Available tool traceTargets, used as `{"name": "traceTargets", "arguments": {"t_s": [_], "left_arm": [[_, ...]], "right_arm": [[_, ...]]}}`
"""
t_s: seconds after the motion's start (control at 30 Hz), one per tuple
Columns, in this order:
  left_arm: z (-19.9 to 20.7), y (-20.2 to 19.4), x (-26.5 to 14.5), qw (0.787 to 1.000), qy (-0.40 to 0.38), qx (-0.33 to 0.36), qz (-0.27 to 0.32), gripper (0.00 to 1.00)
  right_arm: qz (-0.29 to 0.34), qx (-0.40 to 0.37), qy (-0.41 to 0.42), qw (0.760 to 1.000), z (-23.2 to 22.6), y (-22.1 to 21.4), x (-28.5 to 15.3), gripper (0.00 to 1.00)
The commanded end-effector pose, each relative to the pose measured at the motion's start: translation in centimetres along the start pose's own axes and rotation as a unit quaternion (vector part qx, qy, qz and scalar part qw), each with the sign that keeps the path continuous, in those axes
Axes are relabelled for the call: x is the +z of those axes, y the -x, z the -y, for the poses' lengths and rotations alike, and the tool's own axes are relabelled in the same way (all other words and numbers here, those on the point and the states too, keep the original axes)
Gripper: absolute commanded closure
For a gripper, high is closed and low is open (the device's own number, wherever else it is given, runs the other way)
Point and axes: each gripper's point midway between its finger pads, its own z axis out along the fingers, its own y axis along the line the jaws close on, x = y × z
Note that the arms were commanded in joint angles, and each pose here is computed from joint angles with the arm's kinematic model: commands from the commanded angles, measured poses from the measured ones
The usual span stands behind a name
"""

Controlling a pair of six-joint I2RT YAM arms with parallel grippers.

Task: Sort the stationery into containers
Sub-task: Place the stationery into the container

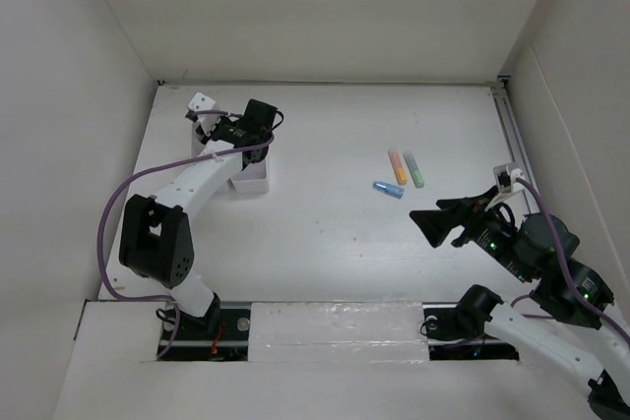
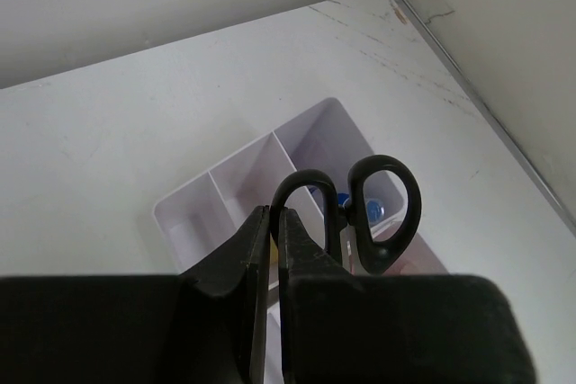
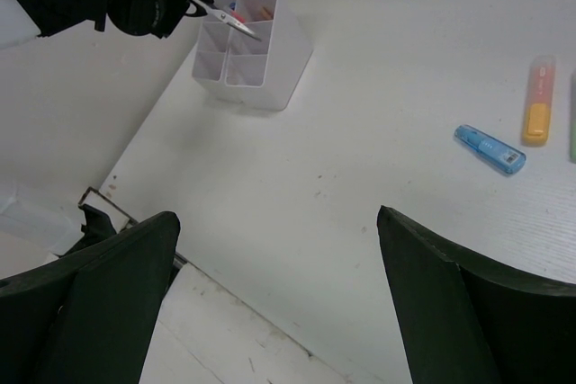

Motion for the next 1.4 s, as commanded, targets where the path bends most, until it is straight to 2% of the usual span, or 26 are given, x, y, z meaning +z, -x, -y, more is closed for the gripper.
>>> {"name": "traceTargets", "arguments": {"t_s": [0.0,0.2,0.7,1.07,1.27,1.37], "left_arm": [[-0.1,0.8,0.2,0.999,0.011,-0.032,0.027,1.00],[0.1,1.1,0.1,0.999,0.009,-0.042,0.028,1.00],[0.1,-1.9,-0.5,1.000,0.013,-0.012,0.025,1.00],[-0.4,-1.7,-0.6,0.999,0.017,-0.020,0.024,1.00],[-0.1,-1.0,-1.0,1.000,0.005,-0.024,0.016,0.91],[0.0,-0.2,-1.3,0.999,-0.005,-0.035,0.014,0.81]], "right_arm": [[0.015,0.001,0.022,1.000,-1.0,0.8,0.1,0.03],[0.015,0.001,0.022,1.000,-1.0,0.8,0.1,0.03],[0.015,0.001,0.022,1.000,-1.0,0.7,0.3,0.03],[0.011,0.000,0.020,1.000,-0.9,0.4,0.7,0.03],[0.005,-0.001,0.022,1.000,-0.9,0.0,1.0,0.03],[0.006,0.000,0.028,1.000,-1.2,0.1,1.0,0.03]]}}
